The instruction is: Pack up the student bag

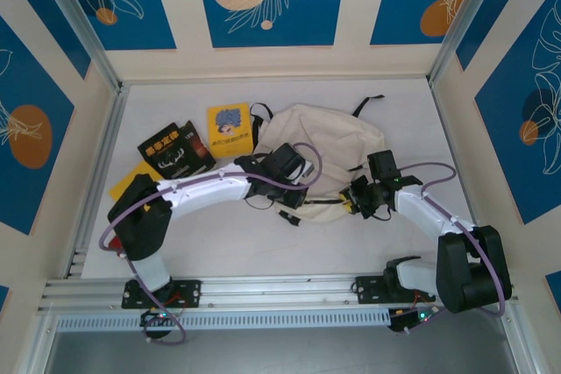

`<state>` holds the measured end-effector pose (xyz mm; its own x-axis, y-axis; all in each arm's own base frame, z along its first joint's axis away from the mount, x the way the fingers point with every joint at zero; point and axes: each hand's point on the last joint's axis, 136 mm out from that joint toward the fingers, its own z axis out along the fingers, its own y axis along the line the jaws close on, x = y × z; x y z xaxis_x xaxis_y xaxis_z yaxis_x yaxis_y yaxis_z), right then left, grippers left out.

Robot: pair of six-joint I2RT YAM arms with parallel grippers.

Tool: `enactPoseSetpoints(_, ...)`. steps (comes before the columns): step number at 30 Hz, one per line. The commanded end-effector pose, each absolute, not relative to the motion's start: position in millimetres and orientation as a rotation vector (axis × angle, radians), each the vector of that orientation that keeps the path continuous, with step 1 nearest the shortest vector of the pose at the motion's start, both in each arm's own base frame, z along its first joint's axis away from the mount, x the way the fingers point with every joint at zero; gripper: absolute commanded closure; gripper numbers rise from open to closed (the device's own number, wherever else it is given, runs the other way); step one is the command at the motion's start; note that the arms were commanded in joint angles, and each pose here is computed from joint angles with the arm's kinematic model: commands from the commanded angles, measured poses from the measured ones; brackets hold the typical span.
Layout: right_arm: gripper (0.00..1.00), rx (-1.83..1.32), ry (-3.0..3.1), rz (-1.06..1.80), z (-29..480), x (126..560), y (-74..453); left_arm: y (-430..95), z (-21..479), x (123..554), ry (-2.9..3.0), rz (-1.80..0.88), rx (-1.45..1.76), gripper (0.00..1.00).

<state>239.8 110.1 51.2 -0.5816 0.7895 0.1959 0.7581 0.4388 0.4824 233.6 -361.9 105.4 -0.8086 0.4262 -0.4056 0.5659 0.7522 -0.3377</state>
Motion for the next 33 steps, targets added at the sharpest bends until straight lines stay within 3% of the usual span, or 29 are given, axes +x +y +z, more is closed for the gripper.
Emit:
enactPoseSetpoints(1,0.76,1.423,2.618,0.683,42,234,94,-325,105,242,2.674,-0.516,0.731,1.0)
enactPoseSetpoints(18,0.81,1.38,2.6,0.607,42,240,78,-272,95,275,2.71,-0.308,0.597,1.0)
enactPoseSetpoints(23,0.79,1.37,2.597,0.615,45,242,74,-288,98,275,2.704,-0.435,0.62,1.0)
enactPoseSetpoints(25,0.73,1.349,2.601,0.655,50,244,79,-304,106,272,2.668,-0.537,0.656,1.0)
enactPoseSetpoints(30,0.39,1.31,2.604,0.713,64,240,86,-343,133,263,2.568,-0.727,0.76,1.0)
enactPoseSetpoints(33,0.26,1.331,2.603,0.712,69,234,86,-367,147,255,2.517,-0.836,0.814,1.0)
